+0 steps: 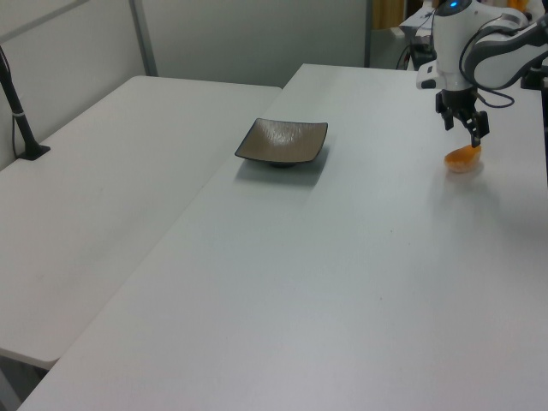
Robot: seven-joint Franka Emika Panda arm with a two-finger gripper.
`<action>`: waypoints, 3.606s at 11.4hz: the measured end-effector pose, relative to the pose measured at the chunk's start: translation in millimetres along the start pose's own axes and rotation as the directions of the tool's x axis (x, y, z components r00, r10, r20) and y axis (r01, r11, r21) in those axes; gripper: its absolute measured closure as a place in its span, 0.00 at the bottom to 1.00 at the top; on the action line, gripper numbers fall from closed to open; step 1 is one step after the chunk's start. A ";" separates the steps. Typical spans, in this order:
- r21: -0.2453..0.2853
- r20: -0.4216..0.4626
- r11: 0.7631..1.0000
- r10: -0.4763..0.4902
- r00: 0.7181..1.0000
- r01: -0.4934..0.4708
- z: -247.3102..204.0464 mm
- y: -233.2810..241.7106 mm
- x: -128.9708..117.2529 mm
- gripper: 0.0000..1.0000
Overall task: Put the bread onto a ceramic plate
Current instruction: 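Lower the gripper over the bread roll and close on it, then lift the held bread roll up off the table, then carry the bread roll over the dark plate and lower it, then open the gripper to release the roll and raise it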
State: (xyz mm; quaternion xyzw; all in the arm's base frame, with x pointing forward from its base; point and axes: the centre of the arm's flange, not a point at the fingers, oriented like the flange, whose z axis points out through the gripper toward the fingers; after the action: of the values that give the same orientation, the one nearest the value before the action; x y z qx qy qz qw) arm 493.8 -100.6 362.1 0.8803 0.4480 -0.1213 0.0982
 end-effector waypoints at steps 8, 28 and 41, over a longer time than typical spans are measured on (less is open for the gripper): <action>0.037 0.033 0.998 -0.043 0.999 0.041 37.0 -0.1 15.6 0.32; 0.134 -0.605 0.699 0.619 0.500 -0.703 -124.0 116.0 120.8 0.75; 0.237 -0.673 0.591 0.672 0.309 -0.771 -89.1 143.7 242.6 0.00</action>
State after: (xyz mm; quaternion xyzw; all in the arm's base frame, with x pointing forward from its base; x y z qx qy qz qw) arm 759.9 26.8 382.9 0.9502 0.0127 0.3107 0.0193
